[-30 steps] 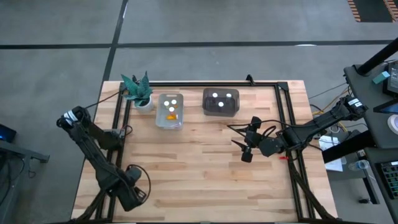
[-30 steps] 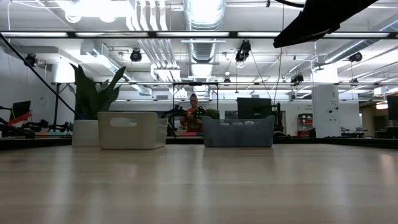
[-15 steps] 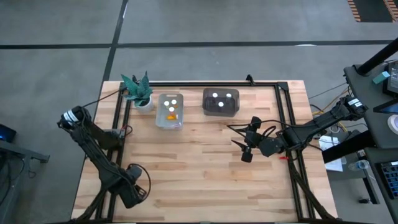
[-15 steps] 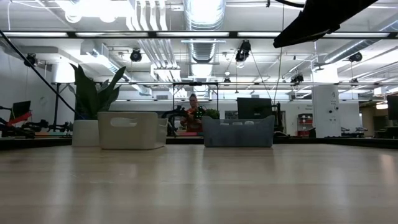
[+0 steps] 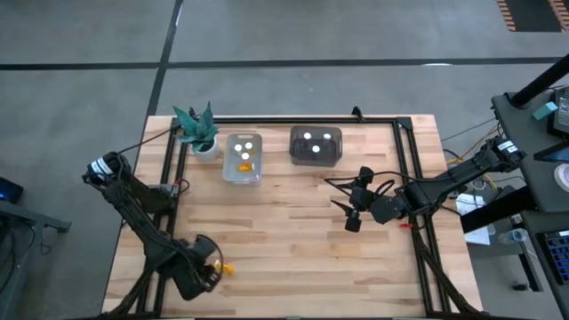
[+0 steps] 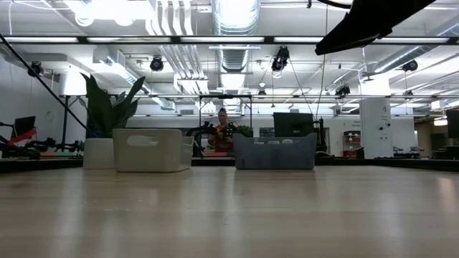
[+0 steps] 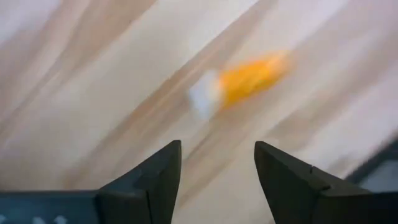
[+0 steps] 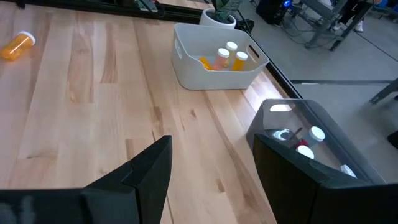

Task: Pick and place medicine bottles into bin by pill shape (circle, oval)
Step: Put the orange tablet bottle into the gray bin

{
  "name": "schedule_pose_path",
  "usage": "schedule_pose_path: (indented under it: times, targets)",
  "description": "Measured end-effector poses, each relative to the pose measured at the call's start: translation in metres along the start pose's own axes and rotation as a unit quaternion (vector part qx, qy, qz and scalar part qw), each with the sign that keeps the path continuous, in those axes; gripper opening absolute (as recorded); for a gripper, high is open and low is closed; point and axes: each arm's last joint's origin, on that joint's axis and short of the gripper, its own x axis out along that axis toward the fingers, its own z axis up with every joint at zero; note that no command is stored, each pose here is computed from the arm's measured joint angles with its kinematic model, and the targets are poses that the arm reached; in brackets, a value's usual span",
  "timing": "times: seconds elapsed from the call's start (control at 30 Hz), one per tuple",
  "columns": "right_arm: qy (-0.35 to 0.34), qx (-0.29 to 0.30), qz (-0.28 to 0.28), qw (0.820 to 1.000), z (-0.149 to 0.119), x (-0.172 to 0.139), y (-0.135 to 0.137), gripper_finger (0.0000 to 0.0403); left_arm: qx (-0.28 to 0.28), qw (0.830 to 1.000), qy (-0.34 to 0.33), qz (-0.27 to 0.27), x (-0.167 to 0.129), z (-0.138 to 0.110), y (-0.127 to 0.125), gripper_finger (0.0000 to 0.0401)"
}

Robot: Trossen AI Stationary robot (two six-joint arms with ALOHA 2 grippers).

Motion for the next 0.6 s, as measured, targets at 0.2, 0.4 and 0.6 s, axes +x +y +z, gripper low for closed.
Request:
schedule_pose_path:
  times: [0.2, 0.4, 0.6]
  targets:
    - [0.000, 0.001, 0.000, 1.000, 0.000, 0.000, 0.000, 0.0215, 0.203, 0.975, -0.089, -0.035, 0.019, 0.018, -0.021, 0.0187]
    - [0.000, 0.001, 0.000, 1.000, 0.000, 0.000, 0.000, 0.0215, 0.293, 0.955, -0.046, 0.016, 0.046, 0.022, -0.023, 0.0187]
    - [0.000, -0.003, 0.000, 1.000, 0.000, 0.000, 0.000, 0.0215, 0.300, 0.953, -0.014, 0.023, 0.052, 0.021, -0.023, 0.0187]
